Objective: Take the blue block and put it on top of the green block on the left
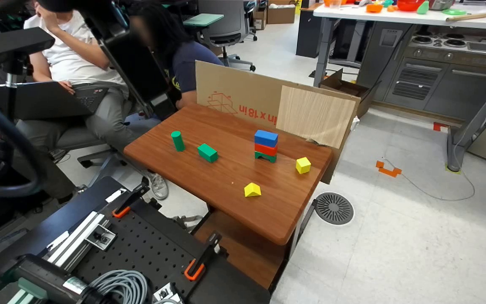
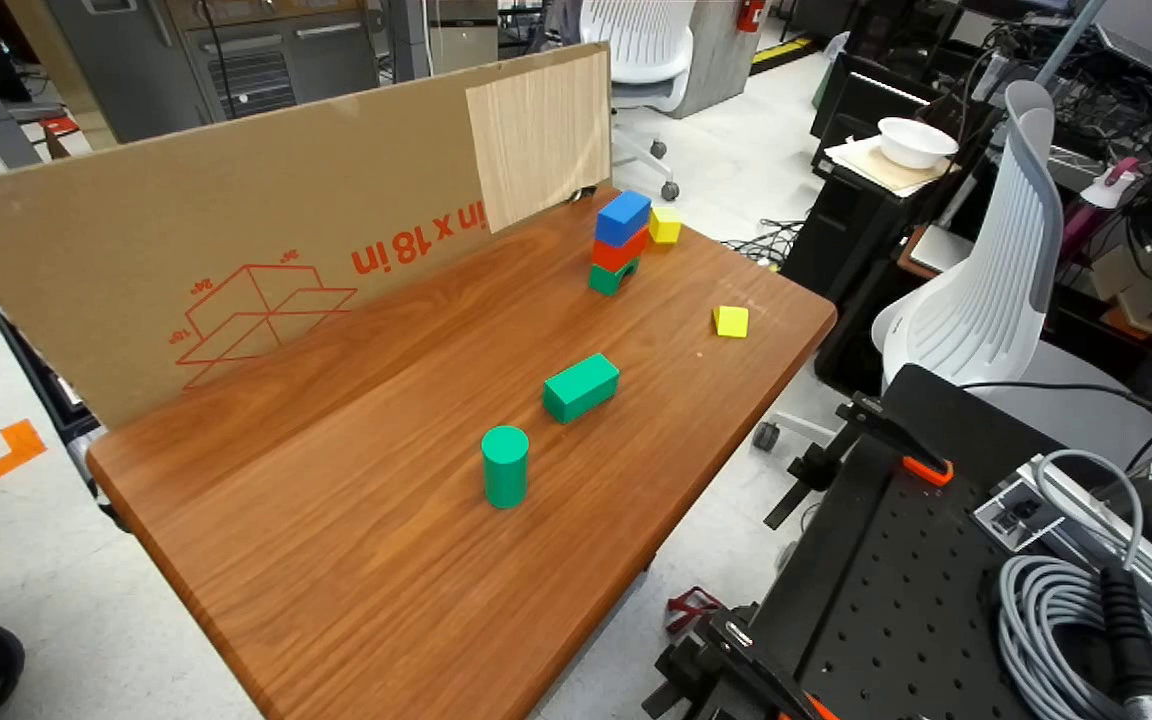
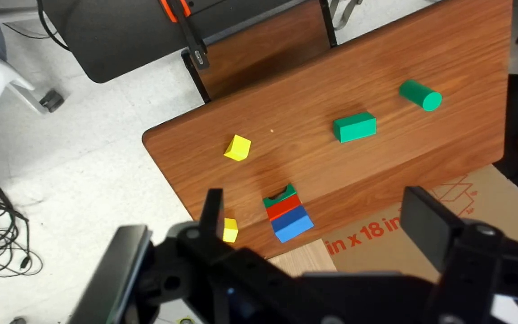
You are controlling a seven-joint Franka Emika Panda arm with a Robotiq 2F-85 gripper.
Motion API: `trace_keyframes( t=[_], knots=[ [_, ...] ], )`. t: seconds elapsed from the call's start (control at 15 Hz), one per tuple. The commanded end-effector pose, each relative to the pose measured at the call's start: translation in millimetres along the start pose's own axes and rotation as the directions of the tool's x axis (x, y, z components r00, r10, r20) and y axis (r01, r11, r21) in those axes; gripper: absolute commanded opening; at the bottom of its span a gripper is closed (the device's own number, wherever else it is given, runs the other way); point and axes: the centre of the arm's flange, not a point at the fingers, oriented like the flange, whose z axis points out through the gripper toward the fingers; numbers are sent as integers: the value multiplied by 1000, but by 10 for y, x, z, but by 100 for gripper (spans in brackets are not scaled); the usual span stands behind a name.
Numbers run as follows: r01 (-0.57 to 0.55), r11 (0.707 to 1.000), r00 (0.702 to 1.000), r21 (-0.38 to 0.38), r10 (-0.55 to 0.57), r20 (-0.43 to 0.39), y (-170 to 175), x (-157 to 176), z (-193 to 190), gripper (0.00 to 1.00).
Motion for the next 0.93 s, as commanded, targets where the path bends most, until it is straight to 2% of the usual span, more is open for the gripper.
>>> trace_keyframes(
  t=[0.0,0.13,0.4,0.87],
  knots=[
    [-2,1000,997,20,0,77,-28,425,340,100],
    [6,1000,991,18,-8,131,-54,596,593,100],
    [29,999,977,-39,-20,210,-99,959,1197,100],
    [55,995,982,-81,-39,186,-237,1584,2036,100]
  ],
)
